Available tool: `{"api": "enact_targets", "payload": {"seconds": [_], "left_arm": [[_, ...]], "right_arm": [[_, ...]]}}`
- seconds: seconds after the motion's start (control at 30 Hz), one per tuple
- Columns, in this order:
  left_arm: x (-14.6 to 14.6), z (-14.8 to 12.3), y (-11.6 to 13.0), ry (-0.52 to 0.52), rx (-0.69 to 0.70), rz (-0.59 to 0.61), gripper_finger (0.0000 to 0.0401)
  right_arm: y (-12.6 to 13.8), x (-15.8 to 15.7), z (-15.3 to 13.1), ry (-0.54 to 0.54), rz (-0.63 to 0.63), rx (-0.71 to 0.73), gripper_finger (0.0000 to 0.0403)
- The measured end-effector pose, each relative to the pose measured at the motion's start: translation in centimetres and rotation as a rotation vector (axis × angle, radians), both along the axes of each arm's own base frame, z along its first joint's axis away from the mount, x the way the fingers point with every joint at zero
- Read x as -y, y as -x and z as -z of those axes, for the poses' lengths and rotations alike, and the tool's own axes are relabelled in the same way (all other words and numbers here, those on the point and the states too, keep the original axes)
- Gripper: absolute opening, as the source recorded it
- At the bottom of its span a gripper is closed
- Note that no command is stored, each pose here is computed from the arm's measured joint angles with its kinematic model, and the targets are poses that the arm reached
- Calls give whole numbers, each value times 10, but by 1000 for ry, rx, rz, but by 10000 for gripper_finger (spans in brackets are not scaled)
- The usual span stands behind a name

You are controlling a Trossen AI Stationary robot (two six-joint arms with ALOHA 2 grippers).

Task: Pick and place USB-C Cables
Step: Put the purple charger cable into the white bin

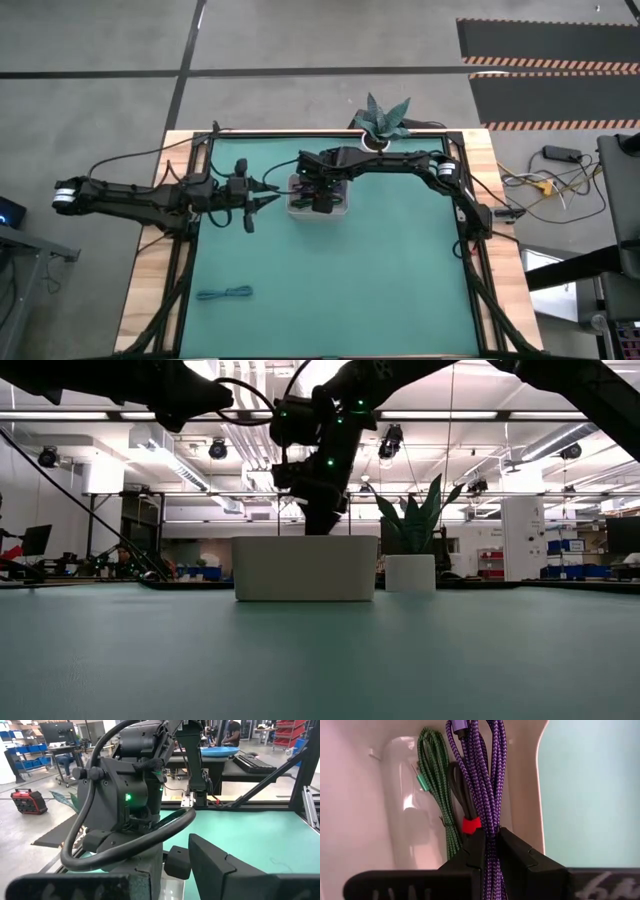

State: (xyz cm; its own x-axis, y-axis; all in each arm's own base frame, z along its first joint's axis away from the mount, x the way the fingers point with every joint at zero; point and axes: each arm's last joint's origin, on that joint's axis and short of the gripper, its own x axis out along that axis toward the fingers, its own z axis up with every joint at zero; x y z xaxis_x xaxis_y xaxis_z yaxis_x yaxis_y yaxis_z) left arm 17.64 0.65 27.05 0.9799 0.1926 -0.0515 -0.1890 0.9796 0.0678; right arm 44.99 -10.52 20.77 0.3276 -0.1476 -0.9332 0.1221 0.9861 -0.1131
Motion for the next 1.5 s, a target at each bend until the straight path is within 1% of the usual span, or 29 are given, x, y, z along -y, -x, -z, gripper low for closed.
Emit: {"api": "enact_targets", "payload": {"seconds": [0.47, 0.63, 0.9, 1.5], "left_arm": [[0, 0, 0, 0, 0, 0, 80], [0, 0, 0, 0, 0, 0, 80], [0, 0, 0, 0, -4, 0, 80], [0, 0, 0, 0, -1, 0, 80]], "right_arm": [[-2, 0, 0, 11, -19, 17, 29], [-1, -2, 3, -45, -46, 19, 29], [1, 0, 16, -24, -52, 15, 29], [1, 1, 14, -17, -52, 26, 29]]}}
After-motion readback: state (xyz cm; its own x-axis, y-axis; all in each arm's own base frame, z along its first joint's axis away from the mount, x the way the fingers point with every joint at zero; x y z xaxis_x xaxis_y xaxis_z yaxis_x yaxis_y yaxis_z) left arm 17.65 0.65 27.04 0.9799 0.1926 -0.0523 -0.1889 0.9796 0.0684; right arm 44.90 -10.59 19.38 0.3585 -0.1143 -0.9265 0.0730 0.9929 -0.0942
